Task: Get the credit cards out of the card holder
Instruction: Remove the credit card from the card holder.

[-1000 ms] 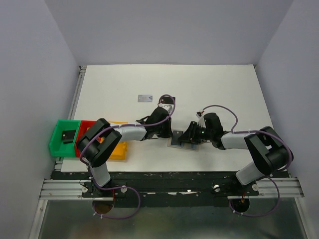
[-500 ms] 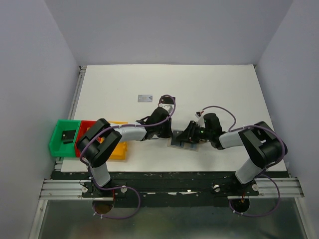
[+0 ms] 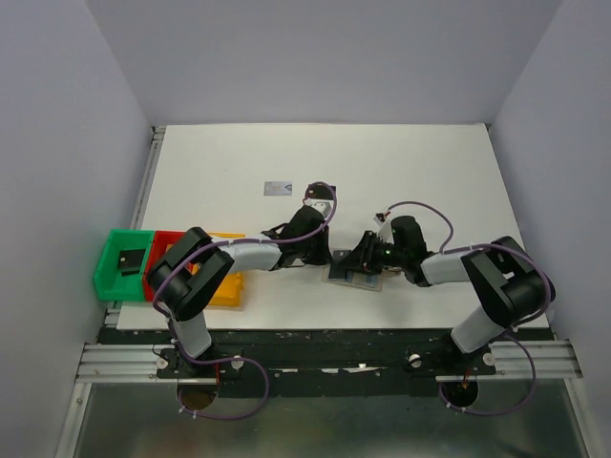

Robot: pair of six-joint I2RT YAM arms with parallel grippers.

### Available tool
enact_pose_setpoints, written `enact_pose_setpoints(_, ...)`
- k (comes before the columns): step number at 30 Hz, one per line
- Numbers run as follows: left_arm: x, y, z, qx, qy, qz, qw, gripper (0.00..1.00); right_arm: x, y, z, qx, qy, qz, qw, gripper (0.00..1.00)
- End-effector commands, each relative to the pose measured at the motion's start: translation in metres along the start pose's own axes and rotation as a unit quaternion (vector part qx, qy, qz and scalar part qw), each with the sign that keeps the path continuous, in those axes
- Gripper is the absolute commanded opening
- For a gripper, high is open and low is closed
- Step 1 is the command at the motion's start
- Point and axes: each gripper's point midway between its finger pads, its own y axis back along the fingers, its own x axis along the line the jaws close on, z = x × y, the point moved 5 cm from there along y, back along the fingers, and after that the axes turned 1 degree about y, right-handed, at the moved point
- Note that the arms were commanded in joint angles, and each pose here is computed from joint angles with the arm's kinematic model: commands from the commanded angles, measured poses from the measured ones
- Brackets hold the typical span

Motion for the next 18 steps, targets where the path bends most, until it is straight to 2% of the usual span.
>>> enact_pose_setpoints(1,0.011,-0.004,-0.026,0.036,0.002,0.028,0.999,0.08,0.007,0.007,0.002,-0.005,0.03,-0.001,1.0,0.37)
enact_pose_setpoints(5,0.012,-0.003,-0.024,0.032,0.003,0.034,0.999,0.18,0.007,0.01,0.002,-0.003,0.037,-0.008,0.999,0.37)
enact_pose_setpoints(11,0.013,-0.003,-0.024,0.034,0.002,0.038,0.999,0.19,0.007,0.013,0.002,-0.003,0.041,-0.015,0.999,0.37)
enact_pose_setpoints(18,0.015,-0.004,-0.026,0.039,0.0,0.043,0.998,0.0,0.007,0.018,0.003,-0.006,0.045,-0.022,0.999,0.37)
